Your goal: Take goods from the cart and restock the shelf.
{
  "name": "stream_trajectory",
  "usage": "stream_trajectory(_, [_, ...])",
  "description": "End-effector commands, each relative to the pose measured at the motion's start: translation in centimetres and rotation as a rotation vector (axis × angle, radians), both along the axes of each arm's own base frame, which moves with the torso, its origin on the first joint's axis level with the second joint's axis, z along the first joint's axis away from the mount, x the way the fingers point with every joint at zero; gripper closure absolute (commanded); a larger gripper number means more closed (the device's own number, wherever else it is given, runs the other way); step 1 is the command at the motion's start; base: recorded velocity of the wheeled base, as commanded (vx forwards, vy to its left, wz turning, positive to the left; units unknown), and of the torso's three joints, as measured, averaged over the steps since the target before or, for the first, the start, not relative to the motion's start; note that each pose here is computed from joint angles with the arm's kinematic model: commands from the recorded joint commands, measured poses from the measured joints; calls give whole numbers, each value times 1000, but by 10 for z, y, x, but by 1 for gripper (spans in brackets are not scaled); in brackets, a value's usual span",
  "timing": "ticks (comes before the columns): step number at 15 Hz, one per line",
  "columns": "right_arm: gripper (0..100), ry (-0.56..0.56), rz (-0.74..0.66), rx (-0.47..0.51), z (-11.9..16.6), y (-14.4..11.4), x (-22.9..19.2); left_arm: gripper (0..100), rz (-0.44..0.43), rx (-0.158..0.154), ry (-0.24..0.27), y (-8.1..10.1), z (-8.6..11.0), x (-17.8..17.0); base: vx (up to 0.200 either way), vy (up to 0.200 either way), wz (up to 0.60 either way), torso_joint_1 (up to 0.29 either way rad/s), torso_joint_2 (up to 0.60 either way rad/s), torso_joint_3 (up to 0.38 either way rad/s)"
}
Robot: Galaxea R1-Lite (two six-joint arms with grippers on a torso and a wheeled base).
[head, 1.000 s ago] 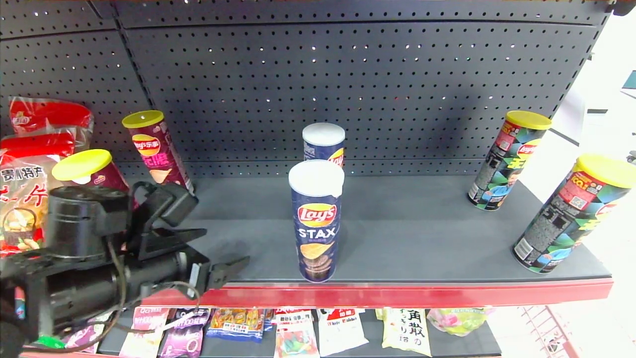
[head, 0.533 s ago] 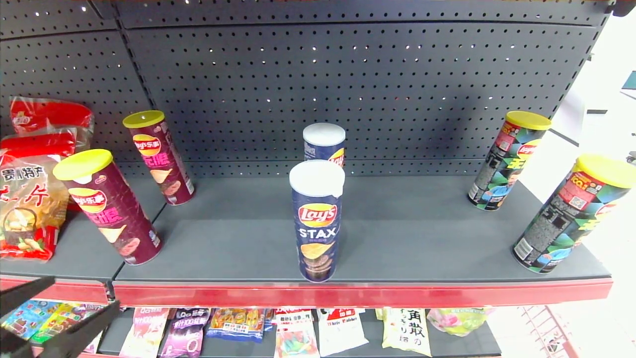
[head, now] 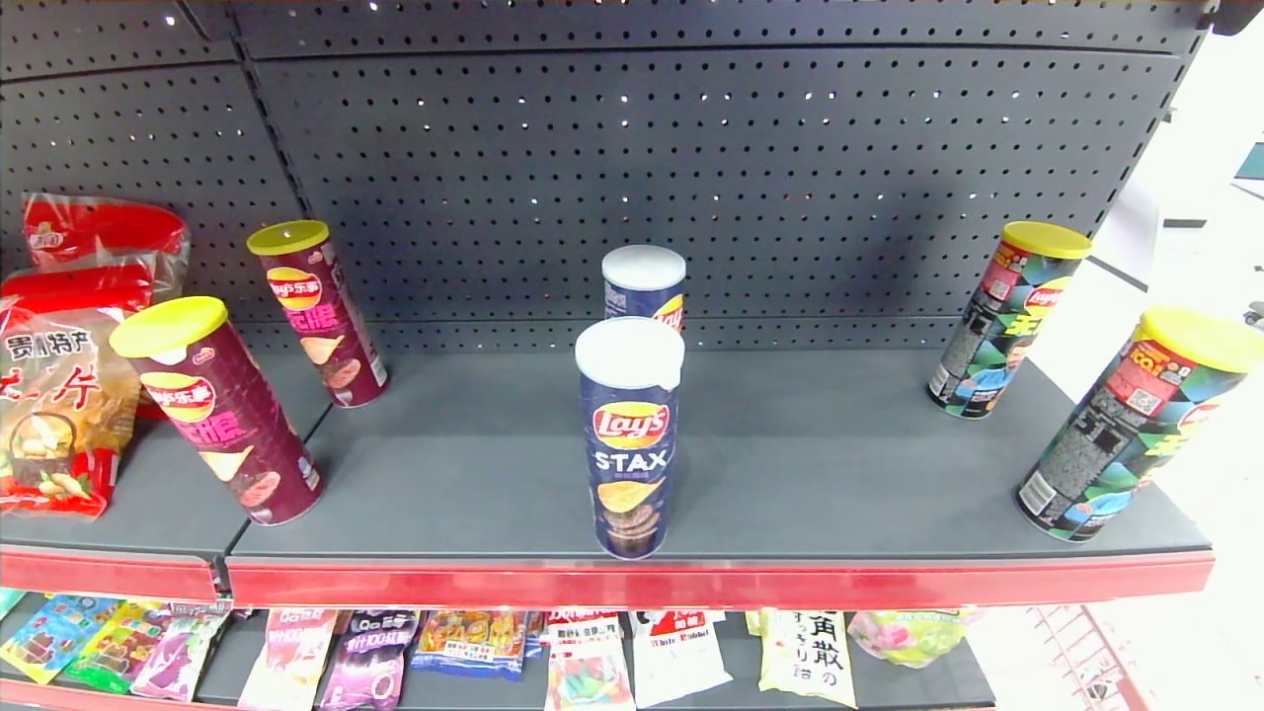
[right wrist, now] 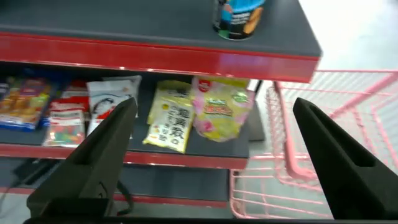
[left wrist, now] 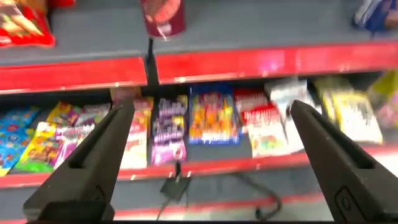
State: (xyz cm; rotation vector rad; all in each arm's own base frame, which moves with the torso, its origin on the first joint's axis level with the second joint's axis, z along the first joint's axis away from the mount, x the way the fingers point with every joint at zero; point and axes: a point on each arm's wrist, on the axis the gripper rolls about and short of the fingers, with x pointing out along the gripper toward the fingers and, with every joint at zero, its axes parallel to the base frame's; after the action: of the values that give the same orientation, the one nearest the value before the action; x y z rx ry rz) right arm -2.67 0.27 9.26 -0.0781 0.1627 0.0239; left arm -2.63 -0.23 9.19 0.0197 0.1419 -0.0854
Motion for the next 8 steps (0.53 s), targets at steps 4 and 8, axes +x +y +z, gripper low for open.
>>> stream_trajectory(4, [0, -180, -136, 16, -10, -5, 1, 0, -14, -3, -190, 0, -11, 3, 0, 0, 0, 0, 0, 0])
stream_trajectory(8, [0, -191, -110, 2, -10, -5, 2, 0, 157, -13, -189, 4, -12, 3, 0, 0, 0, 0, 0, 0])
